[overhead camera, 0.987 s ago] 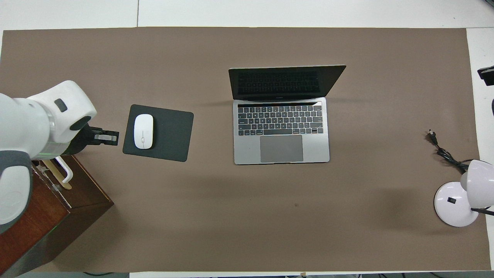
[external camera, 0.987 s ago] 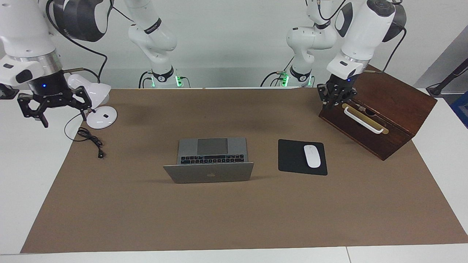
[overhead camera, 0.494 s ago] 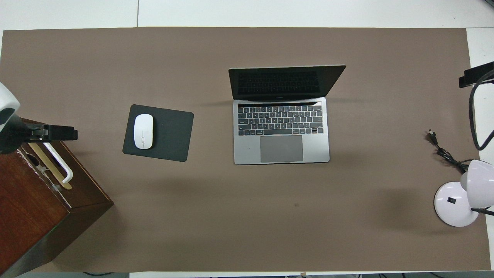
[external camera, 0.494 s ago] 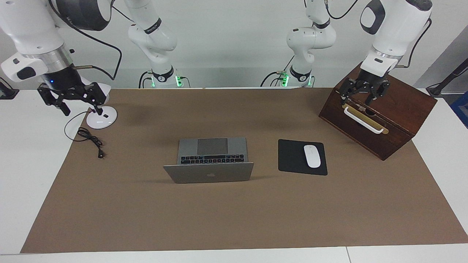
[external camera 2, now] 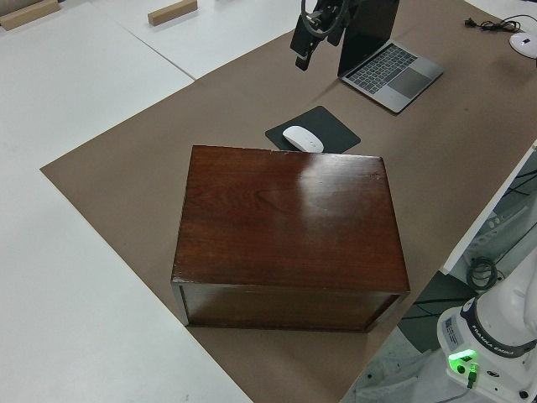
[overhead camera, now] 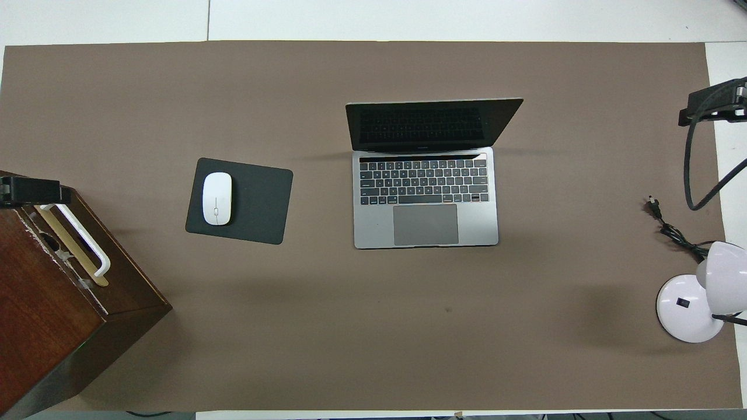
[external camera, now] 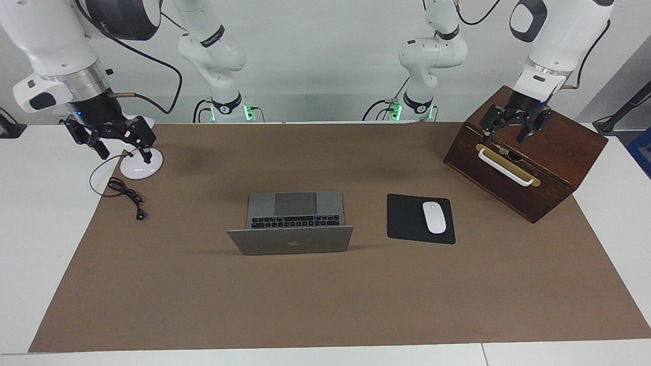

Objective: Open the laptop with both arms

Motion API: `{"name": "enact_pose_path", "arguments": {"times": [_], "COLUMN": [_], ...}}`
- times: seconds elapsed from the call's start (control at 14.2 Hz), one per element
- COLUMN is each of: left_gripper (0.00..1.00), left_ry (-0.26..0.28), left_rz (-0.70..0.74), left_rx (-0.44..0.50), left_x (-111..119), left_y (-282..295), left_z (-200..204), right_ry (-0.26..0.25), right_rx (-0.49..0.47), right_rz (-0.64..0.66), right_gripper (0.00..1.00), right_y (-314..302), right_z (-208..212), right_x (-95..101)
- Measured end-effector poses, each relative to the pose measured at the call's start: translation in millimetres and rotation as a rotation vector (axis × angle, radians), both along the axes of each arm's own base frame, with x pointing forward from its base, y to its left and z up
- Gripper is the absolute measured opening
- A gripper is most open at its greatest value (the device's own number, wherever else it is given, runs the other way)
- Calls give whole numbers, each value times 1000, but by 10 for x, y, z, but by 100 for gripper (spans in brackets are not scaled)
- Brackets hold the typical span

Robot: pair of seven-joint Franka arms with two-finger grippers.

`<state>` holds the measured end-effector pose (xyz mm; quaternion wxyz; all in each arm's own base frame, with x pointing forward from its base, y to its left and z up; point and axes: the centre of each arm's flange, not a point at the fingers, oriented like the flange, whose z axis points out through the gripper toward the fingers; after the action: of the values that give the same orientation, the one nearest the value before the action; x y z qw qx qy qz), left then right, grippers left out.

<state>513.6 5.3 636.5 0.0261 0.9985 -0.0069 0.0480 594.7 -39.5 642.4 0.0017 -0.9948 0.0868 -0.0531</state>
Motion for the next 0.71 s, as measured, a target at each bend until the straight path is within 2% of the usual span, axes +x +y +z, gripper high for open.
{"name": "enact_pose_path", "arguments": {"times": [0.21,0.71], "left_gripper": [100,100], "left_ry": [24,86], "left_rz": [1,16], "left_rx": [0,-2], "left_x": [85,160], "left_y": [-29,-55], "left_z": [151,-96], "right_ry": [-2,-6], "right_rx": [0,-3], "right_rz": [0,27], "right_gripper": [100,100], "right_y": [0,-1], "right_z": [8,19], "right_x": [0,3]}}
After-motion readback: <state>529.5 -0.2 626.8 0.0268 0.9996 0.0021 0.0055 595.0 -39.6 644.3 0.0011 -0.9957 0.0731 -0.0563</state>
